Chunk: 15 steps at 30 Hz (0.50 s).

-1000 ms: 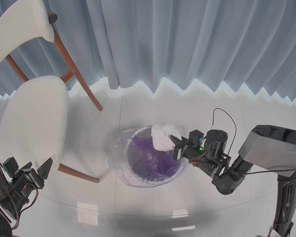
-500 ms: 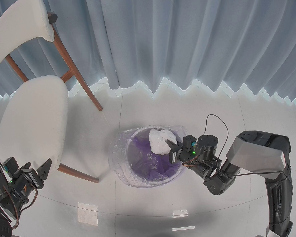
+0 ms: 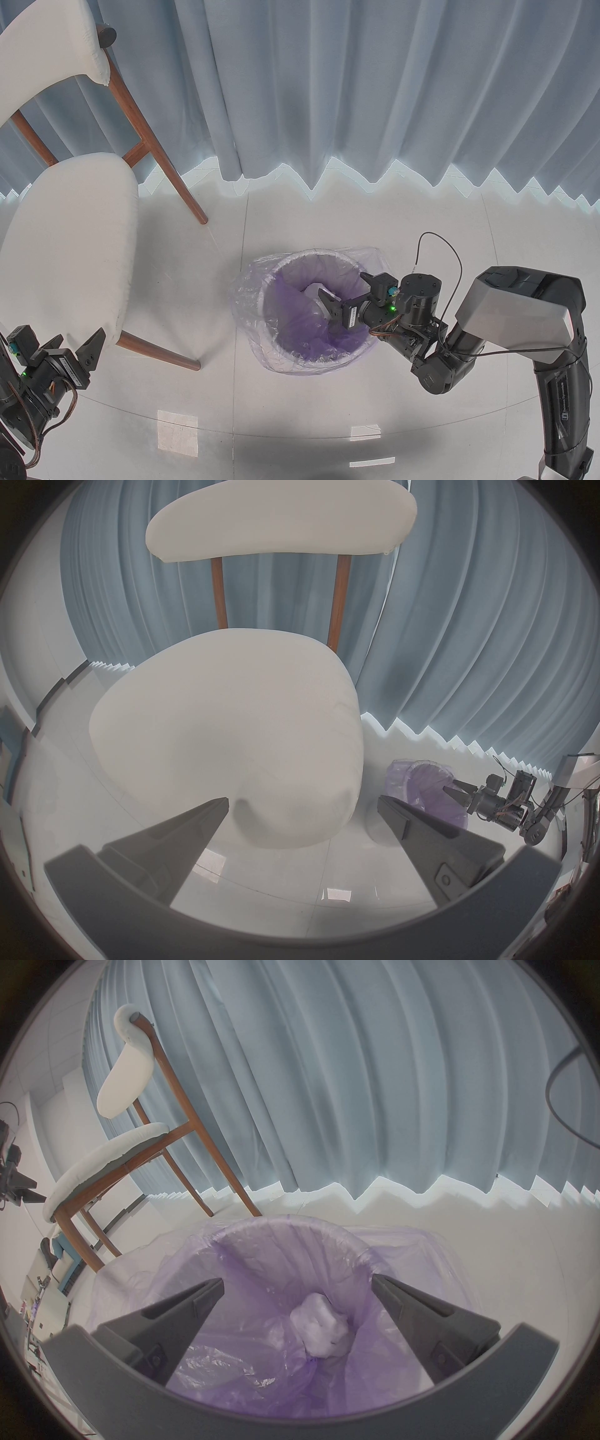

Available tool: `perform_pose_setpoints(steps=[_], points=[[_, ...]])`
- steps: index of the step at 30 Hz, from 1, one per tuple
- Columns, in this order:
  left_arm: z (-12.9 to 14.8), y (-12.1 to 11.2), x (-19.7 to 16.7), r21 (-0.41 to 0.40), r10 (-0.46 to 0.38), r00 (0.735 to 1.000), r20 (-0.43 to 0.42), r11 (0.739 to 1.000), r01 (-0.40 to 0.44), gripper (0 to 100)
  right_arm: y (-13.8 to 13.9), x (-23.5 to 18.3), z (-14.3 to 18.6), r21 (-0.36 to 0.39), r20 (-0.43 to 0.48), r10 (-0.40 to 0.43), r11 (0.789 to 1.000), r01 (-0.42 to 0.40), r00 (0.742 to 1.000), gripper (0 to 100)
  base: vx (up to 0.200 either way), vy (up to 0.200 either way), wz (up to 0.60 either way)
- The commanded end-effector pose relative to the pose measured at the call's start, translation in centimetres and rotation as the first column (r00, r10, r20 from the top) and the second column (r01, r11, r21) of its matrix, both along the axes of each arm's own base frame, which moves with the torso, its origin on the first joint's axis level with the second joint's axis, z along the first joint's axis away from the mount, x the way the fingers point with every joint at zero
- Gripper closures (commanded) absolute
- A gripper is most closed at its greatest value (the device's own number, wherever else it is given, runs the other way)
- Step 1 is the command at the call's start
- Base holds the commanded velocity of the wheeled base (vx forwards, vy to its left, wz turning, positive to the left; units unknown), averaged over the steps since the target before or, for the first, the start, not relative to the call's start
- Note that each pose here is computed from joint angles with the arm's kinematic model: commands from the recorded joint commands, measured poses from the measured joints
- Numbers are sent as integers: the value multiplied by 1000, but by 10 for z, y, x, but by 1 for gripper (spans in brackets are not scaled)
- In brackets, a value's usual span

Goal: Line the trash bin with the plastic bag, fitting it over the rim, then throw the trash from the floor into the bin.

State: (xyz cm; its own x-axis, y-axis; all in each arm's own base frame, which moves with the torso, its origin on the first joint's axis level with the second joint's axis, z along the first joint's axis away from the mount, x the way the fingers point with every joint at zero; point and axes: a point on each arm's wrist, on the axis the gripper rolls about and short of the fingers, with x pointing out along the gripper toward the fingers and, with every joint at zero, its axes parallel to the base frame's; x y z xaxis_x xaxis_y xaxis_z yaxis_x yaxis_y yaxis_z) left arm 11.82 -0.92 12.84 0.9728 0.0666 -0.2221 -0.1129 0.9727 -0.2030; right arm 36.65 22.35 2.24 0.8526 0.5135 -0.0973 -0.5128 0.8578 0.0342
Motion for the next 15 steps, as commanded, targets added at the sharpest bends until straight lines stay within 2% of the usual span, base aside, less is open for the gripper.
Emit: perform_pose_setpoints(steps=[1, 3, 5, 8, 14, 15], points=[[0, 0, 0, -1, 1, 1000, -1, 1000, -1, 0, -2, -3, 19, 21, 33, -1, 1000, 0, 999, 0, 0, 0, 0], [0, 0, -1, 0, 1, 1000, 0, 1000, -1, 0, -3, -5, 29, 34, 52, -2, 999, 0, 999, 0, 0, 0, 0], [1, 0, -1, -2, -1, 1000, 8, 1000, 1, 0, -11, -9, 53, 62, 92, -21, 998, 15, 996, 0, 0, 0, 0], [1, 0, -8, -4, -4, 1000, 29, 1000, 4, 0, -31, -27, 81, 82, 109, -48, 996, 39, 993, 0, 0, 0, 0], [3, 3, -21, -13, 8, 997, 78, 1000, -7, 0, -95, -83, 125, 109, 117, -150, 984, 138, 982, 0, 0, 0, 0], [4, 4, -23, -13, 25, 995, 95, 1000, -23, 0, -113, -96, 131, 112, 121, -187, 978, 173, 975, 0, 0, 0, 0]])
